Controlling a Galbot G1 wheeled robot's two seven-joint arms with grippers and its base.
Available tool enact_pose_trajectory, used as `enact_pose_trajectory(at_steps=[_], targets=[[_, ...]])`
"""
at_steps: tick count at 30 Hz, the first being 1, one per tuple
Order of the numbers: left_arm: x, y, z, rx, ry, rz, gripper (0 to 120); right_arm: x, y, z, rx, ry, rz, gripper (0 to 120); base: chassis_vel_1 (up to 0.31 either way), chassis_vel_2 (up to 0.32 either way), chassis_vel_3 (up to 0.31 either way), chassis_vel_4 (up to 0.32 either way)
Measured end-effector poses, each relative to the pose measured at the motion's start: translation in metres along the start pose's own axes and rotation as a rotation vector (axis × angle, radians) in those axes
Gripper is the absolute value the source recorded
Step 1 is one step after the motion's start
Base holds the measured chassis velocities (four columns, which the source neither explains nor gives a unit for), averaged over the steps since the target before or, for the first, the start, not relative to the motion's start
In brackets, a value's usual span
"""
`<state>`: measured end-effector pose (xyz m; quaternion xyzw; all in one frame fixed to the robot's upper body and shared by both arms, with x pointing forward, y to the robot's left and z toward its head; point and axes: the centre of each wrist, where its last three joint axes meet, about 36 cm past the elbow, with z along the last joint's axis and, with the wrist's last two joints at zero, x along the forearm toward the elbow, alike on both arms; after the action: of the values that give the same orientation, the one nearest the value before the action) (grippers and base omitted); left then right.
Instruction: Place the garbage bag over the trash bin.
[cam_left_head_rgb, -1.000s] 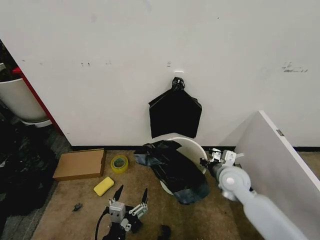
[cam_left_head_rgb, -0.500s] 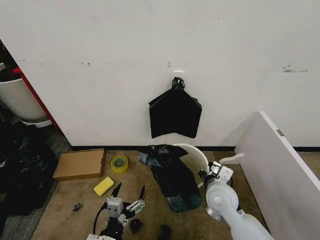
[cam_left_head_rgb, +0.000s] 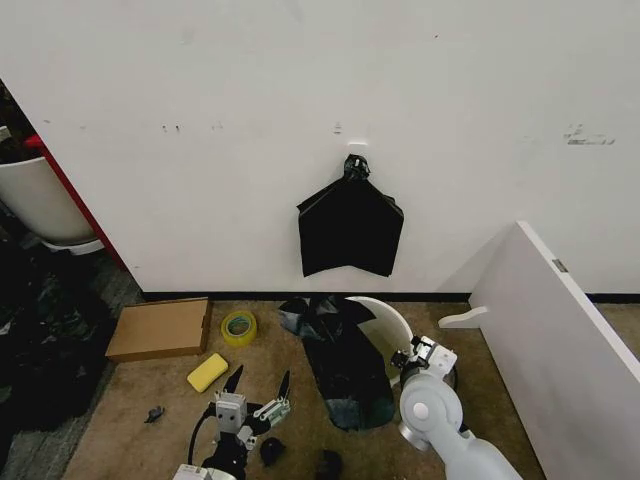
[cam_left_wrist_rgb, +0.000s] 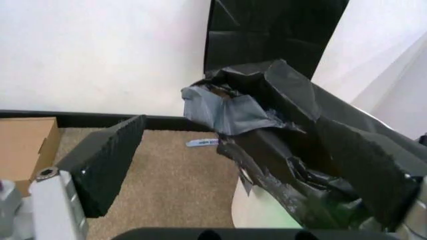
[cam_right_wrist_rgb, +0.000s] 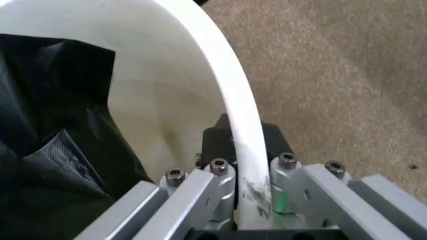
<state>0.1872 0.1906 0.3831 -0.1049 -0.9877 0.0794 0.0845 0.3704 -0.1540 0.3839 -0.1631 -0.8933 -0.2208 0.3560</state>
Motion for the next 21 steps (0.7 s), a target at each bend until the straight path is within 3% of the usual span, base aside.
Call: enact_pose_trajectory(at_steps=[4,9,11,21], targets=[[0.000,0.000,0.000,0.002,0.003,-0.001,100,0.000,-0.002,0.004,-0.001,0.007,-0.013,6,0.000,0.000,0.000,0.000],[0.002,-0.002,-0.001,0.004,0.012,0.003,100,0.004,-0.004,0.010,0.008,-0.004,-0.024,27,0.000,0.000,0.000,0.000],[0.002,-0.002,-0.002,0.003,0.014,0.004,100,0.007,-0.006,0.010,0.013,-0.010,-0.029,30,0.000,0.000,0.000,0.000],[-0.003,-0.005,-0.016,0.005,0.058,0.017,100,0.029,-0.021,0.005,0.095,-0.172,-0.071,69,0.000,0.000,0.000,0.000]])
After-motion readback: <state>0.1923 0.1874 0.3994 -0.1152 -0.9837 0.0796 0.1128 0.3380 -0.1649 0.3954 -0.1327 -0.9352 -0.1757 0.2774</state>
